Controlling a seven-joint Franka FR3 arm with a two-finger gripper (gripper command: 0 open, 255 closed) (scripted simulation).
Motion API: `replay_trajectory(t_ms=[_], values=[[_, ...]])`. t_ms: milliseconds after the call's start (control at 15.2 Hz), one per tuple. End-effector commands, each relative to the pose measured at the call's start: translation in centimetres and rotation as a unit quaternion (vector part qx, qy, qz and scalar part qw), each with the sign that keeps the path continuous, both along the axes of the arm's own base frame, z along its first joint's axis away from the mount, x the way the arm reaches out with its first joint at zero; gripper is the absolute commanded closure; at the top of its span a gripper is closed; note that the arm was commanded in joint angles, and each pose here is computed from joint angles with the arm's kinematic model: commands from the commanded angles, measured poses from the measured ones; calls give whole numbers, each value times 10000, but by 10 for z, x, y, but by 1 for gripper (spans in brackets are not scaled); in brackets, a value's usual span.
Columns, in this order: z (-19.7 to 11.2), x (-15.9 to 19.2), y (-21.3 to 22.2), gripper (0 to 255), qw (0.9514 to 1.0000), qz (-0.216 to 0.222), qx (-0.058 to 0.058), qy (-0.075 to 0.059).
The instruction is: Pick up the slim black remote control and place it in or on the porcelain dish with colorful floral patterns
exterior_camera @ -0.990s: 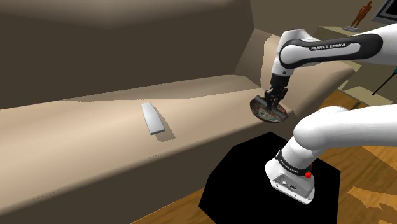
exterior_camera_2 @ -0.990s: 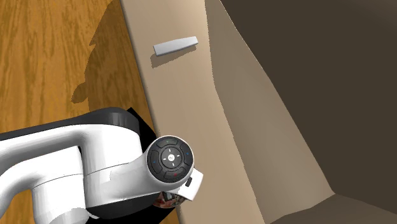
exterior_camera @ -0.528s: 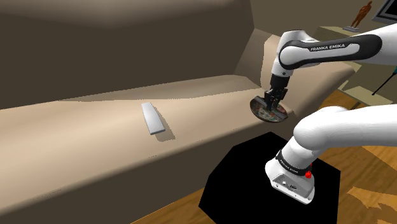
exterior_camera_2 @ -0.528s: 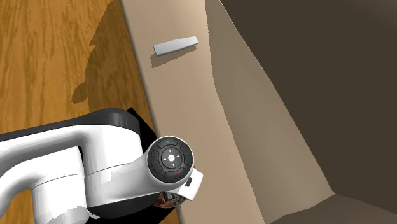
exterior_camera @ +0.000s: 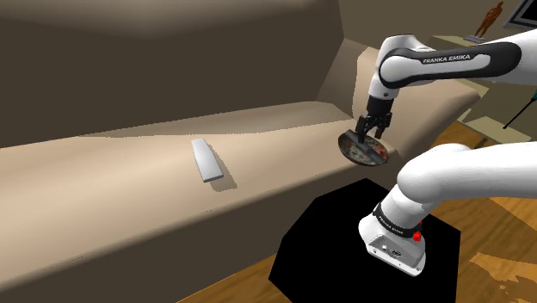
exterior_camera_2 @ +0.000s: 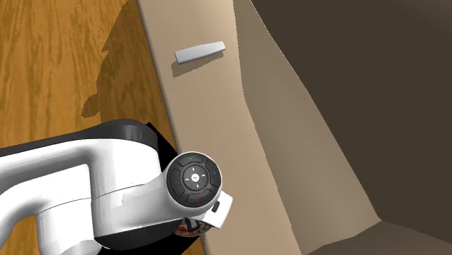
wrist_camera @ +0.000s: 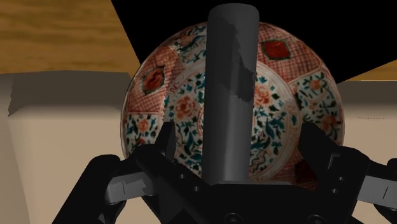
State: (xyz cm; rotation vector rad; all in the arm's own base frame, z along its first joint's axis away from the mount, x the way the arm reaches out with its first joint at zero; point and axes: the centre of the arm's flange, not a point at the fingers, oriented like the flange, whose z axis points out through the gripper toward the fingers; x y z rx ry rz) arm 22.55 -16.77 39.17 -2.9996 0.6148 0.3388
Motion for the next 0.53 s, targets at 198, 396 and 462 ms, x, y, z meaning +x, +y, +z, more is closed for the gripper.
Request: replay_trajectory(t_ms=[198,396,462], values=[[33,8,-4,0,10000,2,4,5],[33,8,-4,0,10000,2,4,5],[33,8,-4,0,10000,2,4,5]])
